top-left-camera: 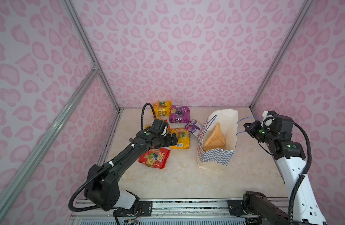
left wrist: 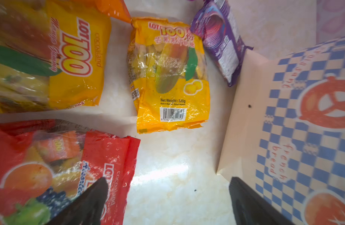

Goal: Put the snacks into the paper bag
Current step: 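Lower the left gripper onto the yellow LOT100 pack and grasp it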

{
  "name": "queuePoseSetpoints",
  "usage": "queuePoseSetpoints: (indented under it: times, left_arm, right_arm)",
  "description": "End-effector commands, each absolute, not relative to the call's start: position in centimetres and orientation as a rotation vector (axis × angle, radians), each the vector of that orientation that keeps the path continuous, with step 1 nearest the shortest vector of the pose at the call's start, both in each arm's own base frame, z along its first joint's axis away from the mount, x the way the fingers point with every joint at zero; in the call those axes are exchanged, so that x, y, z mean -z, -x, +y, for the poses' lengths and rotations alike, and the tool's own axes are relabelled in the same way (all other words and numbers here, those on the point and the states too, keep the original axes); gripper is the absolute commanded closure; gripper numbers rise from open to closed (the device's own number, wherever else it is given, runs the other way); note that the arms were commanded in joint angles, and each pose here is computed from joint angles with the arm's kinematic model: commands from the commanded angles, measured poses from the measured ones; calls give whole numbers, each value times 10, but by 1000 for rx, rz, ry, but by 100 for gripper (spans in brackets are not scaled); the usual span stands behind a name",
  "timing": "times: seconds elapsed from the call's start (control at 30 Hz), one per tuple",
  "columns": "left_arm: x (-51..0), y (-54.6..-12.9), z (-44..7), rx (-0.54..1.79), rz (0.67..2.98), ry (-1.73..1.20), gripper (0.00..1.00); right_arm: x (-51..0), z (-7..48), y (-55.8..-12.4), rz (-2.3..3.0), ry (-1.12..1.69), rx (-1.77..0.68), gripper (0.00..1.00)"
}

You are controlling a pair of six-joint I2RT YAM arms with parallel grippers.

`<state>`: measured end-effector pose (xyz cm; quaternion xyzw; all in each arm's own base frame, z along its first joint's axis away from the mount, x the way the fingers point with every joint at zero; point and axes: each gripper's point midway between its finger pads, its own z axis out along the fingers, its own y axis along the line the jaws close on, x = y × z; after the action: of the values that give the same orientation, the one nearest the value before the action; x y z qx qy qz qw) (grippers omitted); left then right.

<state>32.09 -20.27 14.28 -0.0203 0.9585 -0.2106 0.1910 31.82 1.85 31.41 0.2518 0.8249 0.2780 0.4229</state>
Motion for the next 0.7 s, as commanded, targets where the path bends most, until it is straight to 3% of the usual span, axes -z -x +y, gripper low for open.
queuePoseSetpoints:
  times: [0.0,0.13,0.33,0.67]
  left_arm:
    - [-128,-340,-225,705,2673,30,2]
    - [-87,-360,-223,675,2743,62,7]
    - [-53,-369,-228,709,2795,110,7]
    - [-37,-371,-231,919,2744,305,8]
  right_arm:
    - [-310,22,-316,2074,-623,-710,100]
    - [-308,24,-313,2085,-616,-717,100]
    - [-306,24,-310,2090,-615,-711,100]
    - [-301,24,-311,2095,-620,-714,100]
